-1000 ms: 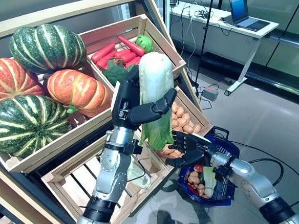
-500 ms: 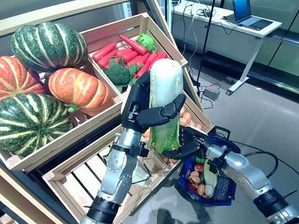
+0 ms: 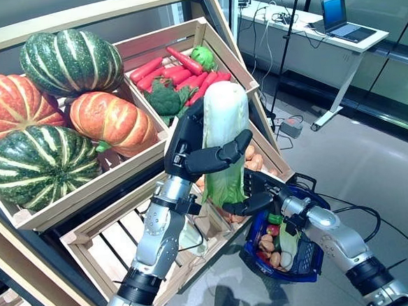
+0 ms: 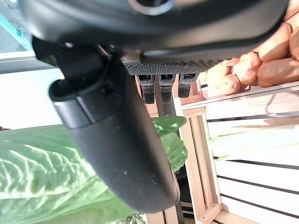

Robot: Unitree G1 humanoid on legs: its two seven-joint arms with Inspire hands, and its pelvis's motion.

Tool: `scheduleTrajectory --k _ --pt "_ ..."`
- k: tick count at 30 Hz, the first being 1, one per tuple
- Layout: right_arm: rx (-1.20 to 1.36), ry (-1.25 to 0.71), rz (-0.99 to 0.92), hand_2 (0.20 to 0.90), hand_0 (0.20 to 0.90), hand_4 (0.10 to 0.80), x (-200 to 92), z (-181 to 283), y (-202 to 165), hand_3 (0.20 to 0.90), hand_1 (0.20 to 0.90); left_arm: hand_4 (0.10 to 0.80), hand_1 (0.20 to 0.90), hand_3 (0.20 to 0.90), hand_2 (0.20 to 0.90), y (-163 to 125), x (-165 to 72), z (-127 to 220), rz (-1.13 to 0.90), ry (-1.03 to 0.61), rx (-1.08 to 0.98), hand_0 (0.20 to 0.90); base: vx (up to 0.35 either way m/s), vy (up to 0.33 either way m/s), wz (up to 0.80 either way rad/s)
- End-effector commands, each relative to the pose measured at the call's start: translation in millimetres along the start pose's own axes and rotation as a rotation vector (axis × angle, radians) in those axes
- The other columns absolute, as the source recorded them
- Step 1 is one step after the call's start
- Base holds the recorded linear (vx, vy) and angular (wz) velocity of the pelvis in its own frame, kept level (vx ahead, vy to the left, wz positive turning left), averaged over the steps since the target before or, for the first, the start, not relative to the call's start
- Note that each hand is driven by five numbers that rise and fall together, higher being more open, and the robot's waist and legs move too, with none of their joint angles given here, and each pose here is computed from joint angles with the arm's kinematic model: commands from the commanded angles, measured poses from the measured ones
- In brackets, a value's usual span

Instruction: Put vegetables into the basket

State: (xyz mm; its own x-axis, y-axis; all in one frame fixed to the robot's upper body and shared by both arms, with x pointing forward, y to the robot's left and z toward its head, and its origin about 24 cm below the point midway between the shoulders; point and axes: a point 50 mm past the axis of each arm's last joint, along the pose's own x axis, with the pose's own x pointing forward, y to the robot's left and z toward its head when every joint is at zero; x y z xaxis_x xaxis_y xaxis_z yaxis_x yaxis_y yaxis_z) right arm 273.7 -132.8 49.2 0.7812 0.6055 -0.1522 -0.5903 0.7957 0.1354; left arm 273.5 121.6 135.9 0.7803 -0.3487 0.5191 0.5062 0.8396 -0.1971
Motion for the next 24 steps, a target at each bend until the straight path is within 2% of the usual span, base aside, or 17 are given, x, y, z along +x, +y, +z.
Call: scheduleTrajectory --k 1,5,14,24 --pt "0.06 -0.375 0.154 0.9 0.9 0.8 22 85 7 0.9 0.9 0.4 0.3 0.3 0.3 -15 33 18 -0.122 -0.134 -0.031 0.3 0.0 0.0 0.0" --pt "0.135 -0.397 0.24 0.9 0.9 0.8 28 86 18 0.9 0.9 0.4 0.3 0.3 0.3 -17 34 10 -0.119 -0.096 -0.037 0.3 0.0 0.0 0.0" --pt "0.131 -0.419 0.261 0.9 0.9 0.8 35 101 20 0.9 0.9 0.4 0.3 0.3 0.3 -16 30 -15 -0.13 0.023 -0.012 0.3 0.0 0.0 0.0" --pt "0.301 -0.374 0.342 0.9 0.9 0.8 49 92 30 0.9 0.9 0.4 0.3 0.3 0.3 -29 30 -21 -0.211 0.035 -0.082 0.3 0.0 0.0 0.0"
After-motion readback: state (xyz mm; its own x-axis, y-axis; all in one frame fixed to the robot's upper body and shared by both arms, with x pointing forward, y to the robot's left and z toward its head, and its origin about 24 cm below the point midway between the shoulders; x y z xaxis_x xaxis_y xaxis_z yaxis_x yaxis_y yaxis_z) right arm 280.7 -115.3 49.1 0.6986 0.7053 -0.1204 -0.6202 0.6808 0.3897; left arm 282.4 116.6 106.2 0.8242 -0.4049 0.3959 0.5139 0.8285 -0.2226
